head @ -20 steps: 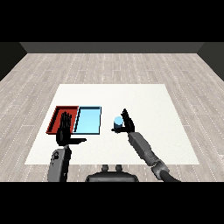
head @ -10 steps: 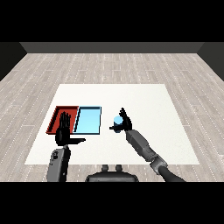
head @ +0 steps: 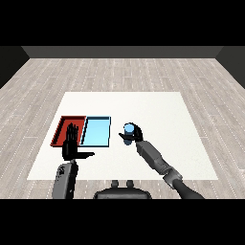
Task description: Pick the blue can and put it in the blue box
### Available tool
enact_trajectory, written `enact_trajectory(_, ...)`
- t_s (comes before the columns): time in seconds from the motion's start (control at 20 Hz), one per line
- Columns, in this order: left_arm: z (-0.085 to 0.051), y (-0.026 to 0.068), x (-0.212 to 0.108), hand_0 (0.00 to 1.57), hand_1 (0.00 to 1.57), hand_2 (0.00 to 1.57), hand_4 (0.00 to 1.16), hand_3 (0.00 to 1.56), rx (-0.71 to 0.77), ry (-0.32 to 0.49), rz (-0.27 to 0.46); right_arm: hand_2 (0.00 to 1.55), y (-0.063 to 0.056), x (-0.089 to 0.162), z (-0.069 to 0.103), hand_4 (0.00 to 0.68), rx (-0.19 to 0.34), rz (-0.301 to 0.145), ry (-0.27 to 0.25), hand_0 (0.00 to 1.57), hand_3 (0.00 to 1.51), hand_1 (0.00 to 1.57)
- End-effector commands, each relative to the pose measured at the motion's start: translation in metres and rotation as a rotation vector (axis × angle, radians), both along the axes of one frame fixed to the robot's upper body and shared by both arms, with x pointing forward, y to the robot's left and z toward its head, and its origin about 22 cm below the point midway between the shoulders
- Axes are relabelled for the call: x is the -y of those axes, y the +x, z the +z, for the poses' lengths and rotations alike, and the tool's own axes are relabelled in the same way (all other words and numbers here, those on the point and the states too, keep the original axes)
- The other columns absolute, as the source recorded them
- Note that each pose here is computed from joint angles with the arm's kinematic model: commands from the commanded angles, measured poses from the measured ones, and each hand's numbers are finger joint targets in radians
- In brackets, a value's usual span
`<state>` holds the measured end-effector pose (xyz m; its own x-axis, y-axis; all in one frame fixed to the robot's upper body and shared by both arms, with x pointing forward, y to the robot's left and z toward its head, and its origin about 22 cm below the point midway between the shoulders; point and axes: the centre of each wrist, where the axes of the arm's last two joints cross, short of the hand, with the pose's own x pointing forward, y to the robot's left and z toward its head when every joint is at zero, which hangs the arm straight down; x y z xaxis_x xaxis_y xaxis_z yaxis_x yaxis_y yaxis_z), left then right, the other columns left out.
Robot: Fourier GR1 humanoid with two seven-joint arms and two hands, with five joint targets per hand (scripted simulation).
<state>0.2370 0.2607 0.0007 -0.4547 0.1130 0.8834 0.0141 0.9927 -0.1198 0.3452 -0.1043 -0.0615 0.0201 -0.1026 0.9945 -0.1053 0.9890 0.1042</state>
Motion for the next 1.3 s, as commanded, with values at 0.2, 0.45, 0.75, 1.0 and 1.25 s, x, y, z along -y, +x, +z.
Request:
enact_trajectory(0.2,0.007,-0.0053,0.017,0.0,0.0,0.0,0.0,0.0,-0.015,-0.001,-0.022,1.47,-0.006,-0.004,0.007,0.662,0.046,-0.015,-0.03,1.54,1.42,1.54)
enact_trajectory(0.45,0.002,0.0055,0.011,0.0,0.0,0.0,0.0,0.0,-0.038,0.043,-0.03,1.45,-0.005,0.011,0.036,0.652,0.126,0.012,-0.033,1.49,1.41,1.49)
enact_trajectory(0.75,-0.002,0.0231,0.056,0.0,0.0,0.0,0.0,0.0,-0.098,0.041,-0.097,1.46,0.017,-0.016,0.056,0.648,0.215,0.041,-0.024,1.5,1.41,1.5)
enact_trajectory(1.0,-0.012,0.018,0.069,0.0,0.0,0.0,0.0,0.0,-0.14,0.024,-0.182,1.44,0.009,-0.011,0.073,0.666,0.327,0.071,-0.014,1.43,1.42,1.43)
enact_trajectory(1.25,-0.007,0.0291,0.076,0.0,0.0,0.0,0.0,0.0,-0.158,0.045,-0.19,1.45,-0.003,0.008,0.084,0.661,0.329,0.078,-0.023,1.43,1.42,1.43)
